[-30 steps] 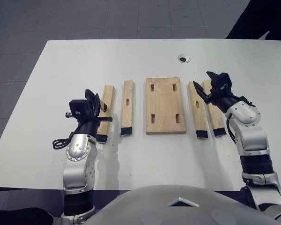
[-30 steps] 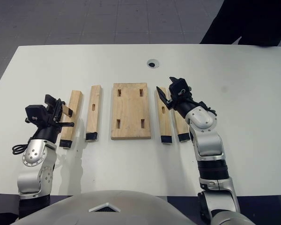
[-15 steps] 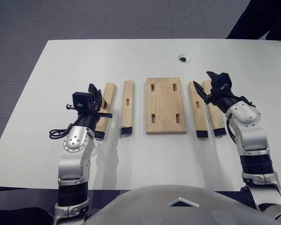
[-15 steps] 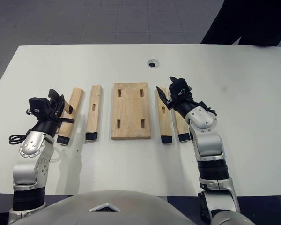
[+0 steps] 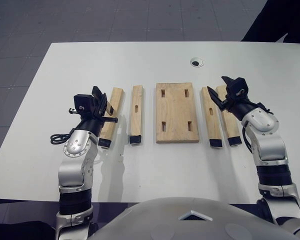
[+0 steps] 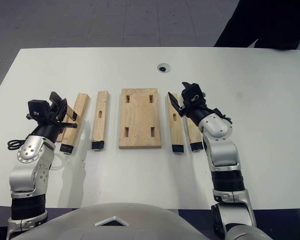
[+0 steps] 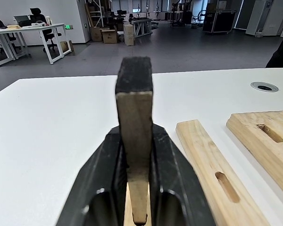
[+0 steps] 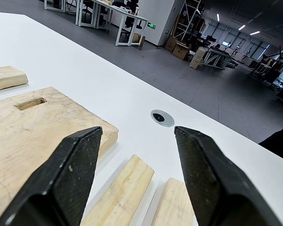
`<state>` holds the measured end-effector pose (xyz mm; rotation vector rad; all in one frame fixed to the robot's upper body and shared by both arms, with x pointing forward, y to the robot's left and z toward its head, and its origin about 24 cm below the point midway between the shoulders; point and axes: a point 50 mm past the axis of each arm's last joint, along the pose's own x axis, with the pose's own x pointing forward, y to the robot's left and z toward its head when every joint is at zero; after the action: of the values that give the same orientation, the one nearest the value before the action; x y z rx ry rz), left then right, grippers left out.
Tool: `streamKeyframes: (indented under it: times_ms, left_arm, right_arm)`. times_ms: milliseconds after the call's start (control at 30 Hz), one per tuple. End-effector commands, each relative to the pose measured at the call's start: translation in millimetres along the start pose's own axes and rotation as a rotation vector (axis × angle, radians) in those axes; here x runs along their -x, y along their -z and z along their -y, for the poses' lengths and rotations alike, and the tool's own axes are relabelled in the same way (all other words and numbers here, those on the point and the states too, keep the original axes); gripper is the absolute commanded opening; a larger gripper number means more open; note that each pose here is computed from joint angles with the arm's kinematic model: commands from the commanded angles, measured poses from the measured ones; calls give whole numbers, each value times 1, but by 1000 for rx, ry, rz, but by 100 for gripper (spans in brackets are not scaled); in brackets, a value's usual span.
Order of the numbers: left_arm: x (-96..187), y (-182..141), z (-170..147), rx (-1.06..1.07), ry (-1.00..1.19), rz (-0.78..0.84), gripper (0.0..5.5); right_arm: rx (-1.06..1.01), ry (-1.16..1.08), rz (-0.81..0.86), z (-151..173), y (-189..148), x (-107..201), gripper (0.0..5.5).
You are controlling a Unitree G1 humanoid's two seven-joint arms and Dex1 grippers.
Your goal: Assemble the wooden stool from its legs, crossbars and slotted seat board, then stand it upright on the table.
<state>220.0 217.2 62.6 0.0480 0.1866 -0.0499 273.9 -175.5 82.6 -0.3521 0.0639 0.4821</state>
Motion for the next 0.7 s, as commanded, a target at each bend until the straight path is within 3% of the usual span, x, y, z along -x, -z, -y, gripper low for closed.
streamKeyframes:
  times_ms: [33, 267, 533, 700]
  left_arm:
    - [38, 107, 1, 84, -5, -613, 42]
    - [37, 112, 2, 119, 23, -639, 42]
    - [15, 83, -5, 97, 36, -536, 42]
    - [17, 85, -2, 79, 52, -555, 42]
  right_arm:
    - [19, 23, 26, 8, -7, -3, 282]
    - [16, 24, 27, 8, -7, -4, 282]
    - [10, 24, 25, 5, -6, -3, 282]
    - [10, 22, 26, 5, -7, -4, 282]
